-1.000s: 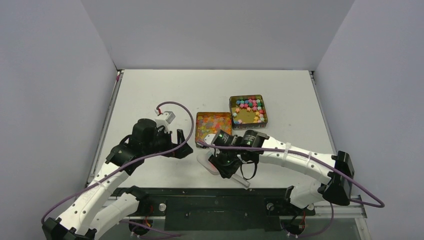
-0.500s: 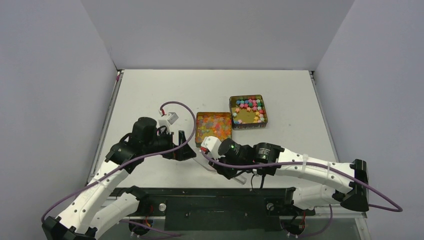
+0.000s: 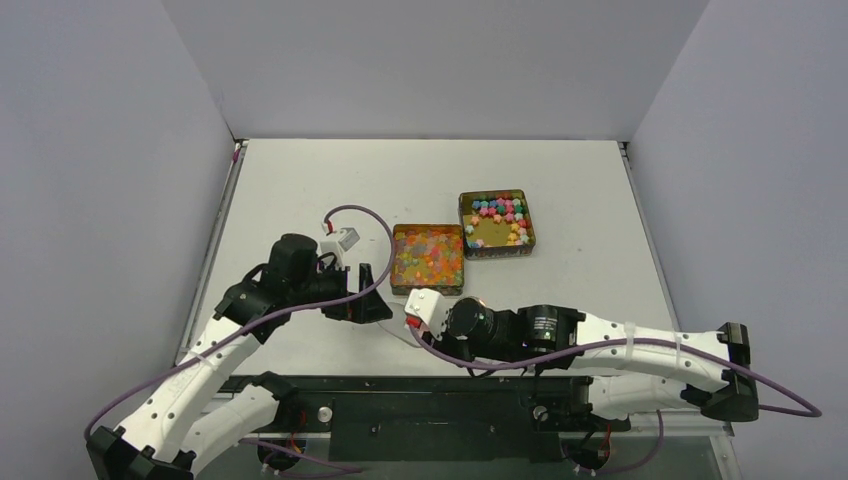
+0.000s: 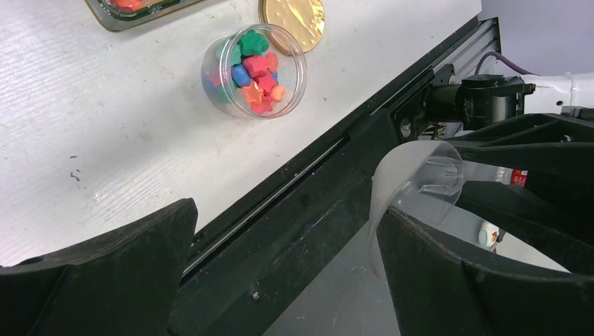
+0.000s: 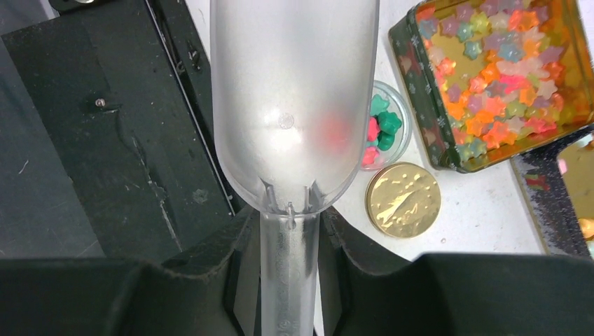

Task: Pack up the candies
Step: Scoop the fake candies from the storage box.

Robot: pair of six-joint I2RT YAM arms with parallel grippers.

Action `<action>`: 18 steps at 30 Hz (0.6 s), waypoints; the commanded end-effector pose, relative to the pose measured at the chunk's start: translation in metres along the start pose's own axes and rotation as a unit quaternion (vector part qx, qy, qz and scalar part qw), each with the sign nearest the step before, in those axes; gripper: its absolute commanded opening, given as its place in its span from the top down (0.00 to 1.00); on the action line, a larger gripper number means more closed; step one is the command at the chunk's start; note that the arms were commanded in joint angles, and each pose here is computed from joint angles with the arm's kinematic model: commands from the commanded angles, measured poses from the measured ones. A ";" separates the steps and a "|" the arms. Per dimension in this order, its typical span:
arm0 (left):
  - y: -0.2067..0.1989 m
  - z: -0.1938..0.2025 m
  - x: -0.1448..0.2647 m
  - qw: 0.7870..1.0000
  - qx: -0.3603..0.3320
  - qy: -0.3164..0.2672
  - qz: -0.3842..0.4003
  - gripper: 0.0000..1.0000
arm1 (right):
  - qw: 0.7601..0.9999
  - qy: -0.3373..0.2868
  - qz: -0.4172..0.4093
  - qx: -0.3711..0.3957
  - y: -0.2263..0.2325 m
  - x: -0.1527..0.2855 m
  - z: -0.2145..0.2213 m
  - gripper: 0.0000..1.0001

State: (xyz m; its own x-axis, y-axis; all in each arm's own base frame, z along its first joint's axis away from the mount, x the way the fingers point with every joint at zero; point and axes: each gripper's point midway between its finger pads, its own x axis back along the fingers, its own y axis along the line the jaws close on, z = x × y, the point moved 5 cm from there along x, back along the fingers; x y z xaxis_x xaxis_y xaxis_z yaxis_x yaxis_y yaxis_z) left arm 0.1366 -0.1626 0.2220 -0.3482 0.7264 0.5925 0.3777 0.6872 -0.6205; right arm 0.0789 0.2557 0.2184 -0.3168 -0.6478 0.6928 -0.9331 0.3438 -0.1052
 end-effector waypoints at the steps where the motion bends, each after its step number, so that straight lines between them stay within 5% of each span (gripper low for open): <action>1: -0.008 -0.010 0.005 1.000 -0.023 -0.010 0.009 0.04 | 0.997 -0.072 0.030 0.012 -0.005 0.013 -0.022 1.00; 18: -0.007 -0.010 -0.003 1.000 -0.020 0.001 0.021 0.03 | 0.974 -0.221 0.055 0.003 -0.021 0.070 -0.055 1.00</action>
State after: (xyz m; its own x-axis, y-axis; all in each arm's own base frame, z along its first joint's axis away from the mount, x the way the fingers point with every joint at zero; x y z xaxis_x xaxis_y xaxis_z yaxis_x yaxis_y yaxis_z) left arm 0.1383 -0.1725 0.2306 -0.3110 0.7733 0.5525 0.4106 0.6336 -0.6557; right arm 0.0775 0.2338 0.2620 -0.3865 -0.7686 0.5097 -0.9216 0.3429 -0.1818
